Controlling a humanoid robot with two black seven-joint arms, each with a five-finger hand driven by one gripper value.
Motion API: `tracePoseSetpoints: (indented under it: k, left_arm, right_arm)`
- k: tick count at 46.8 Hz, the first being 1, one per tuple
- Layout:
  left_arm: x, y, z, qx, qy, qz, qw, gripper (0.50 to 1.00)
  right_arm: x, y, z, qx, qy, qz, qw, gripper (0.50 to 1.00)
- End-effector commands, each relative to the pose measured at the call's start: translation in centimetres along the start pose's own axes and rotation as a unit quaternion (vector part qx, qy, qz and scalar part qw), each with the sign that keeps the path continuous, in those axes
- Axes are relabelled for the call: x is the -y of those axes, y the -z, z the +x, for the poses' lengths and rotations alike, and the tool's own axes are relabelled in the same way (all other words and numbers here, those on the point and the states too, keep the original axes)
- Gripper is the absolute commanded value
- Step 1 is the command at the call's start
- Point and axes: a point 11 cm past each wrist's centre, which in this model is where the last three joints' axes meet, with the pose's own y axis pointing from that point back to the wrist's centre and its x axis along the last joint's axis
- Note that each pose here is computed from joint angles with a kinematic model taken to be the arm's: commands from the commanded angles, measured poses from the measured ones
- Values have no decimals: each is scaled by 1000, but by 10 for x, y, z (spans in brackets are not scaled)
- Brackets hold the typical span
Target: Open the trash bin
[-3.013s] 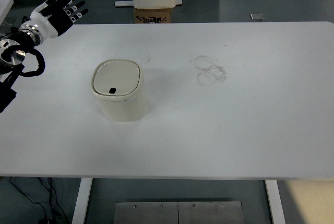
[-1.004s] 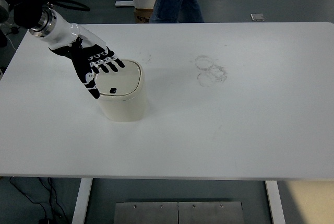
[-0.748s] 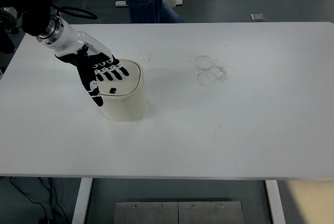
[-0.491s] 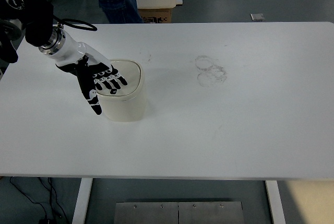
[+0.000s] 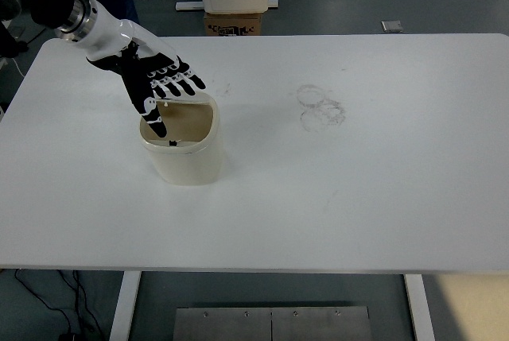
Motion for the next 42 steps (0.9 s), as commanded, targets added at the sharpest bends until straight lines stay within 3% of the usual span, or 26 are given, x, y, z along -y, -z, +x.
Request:
tracePoseSetpoints:
  k: [1, 8, 14, 18, 27, 42]
  left_arm:
    - [-8, 2, 9, -9, -16, -8, 1000, 1000]
    - [-8, -3, 23, -55, -29, -61, 996, 1000]
    - [-18, -14, 45, -134, -58, -155, 977, 1000]
    - [-20, -16, 56, -193, -80, -206, 956, 1000]
    - [-19, 13, 68, -296, -109, -265, 911, 1000]
    - [-2, 71, 82, -447, -136, -373, 802, 1000]
  right_arm:
    - [0, 0, 0, -1, 0, 0, 1000, 991]
    - [0, 0, 0, 0, 0, 0, 1000, 991]
    - [0, 0, 0, -1, 0, 0, 1000, 991]
    - [0, 0, 0, 0, 0, 0, 1000, 991]
    - [0, 0, 0, 0, 0, 0, 1000, 991]
    - [0, 0, 0, -1, 0, 0, 1000, 991]
